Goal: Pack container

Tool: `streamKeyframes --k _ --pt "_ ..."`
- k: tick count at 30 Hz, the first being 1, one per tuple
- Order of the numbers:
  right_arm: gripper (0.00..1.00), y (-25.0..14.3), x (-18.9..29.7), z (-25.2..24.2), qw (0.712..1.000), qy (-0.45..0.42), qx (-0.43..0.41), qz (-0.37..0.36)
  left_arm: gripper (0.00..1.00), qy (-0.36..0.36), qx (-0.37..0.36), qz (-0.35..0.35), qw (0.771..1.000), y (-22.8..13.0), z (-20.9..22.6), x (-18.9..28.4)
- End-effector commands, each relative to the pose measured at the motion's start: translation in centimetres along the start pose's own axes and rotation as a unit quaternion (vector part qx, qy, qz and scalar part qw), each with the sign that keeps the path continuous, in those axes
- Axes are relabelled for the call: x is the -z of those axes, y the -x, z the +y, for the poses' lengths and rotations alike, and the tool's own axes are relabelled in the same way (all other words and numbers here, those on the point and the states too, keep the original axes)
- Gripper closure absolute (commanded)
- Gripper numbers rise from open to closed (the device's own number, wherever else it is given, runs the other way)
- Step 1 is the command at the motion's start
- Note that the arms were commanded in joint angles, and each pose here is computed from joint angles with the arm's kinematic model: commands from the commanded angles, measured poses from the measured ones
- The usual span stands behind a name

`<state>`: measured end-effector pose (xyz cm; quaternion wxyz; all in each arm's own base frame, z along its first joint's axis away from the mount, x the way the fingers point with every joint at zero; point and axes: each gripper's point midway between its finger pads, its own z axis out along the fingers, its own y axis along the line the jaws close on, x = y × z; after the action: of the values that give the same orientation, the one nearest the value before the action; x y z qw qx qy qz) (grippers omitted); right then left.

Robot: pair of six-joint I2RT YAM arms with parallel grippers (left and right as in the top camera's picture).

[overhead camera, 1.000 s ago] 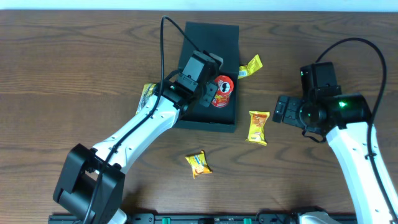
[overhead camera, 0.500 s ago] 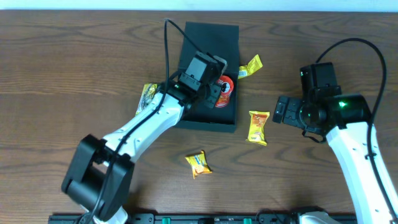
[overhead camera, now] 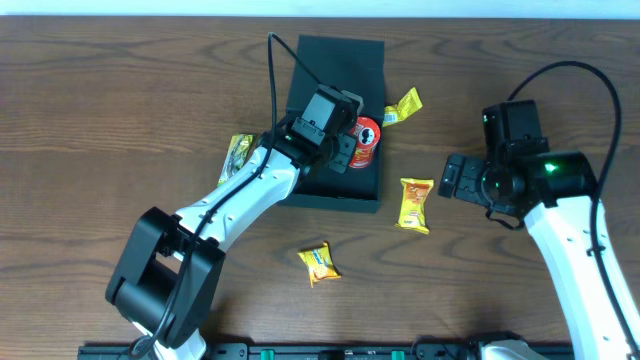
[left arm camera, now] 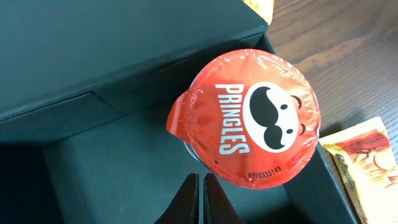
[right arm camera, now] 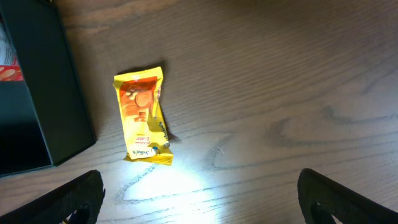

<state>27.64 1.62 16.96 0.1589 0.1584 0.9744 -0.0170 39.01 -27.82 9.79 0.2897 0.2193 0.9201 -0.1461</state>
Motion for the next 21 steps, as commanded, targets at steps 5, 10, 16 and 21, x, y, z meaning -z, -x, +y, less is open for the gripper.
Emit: streamKeyframes --k 5,10,16,21 --pt "0.01 0.3 0.4 0.5 1.000 0.003 0.012 -0.008 0.94 0.003 0.017 -0.052 0.998 3.4 -0.2 1.9" --pt "0.01 0.3 0.4 0.5 1.000 0.003 0.012 -0.009 0.94 -0.002 0.016 -0.061 0.998 3.8 -0.4 1.9" --pt "0.01 0.3 0.4 0.5 1.000 0.003 0.012 -0.009 0.94 -0.006 0.028 -0.072 0.997 4.3 -0.5 1.9" --pt "0.01 0.4 0.4 0.5 1.000 0.003 0.012 -0.009 0.94 -0.006 0.037 -0.074 0.997 4.4 -0.4 1.5"
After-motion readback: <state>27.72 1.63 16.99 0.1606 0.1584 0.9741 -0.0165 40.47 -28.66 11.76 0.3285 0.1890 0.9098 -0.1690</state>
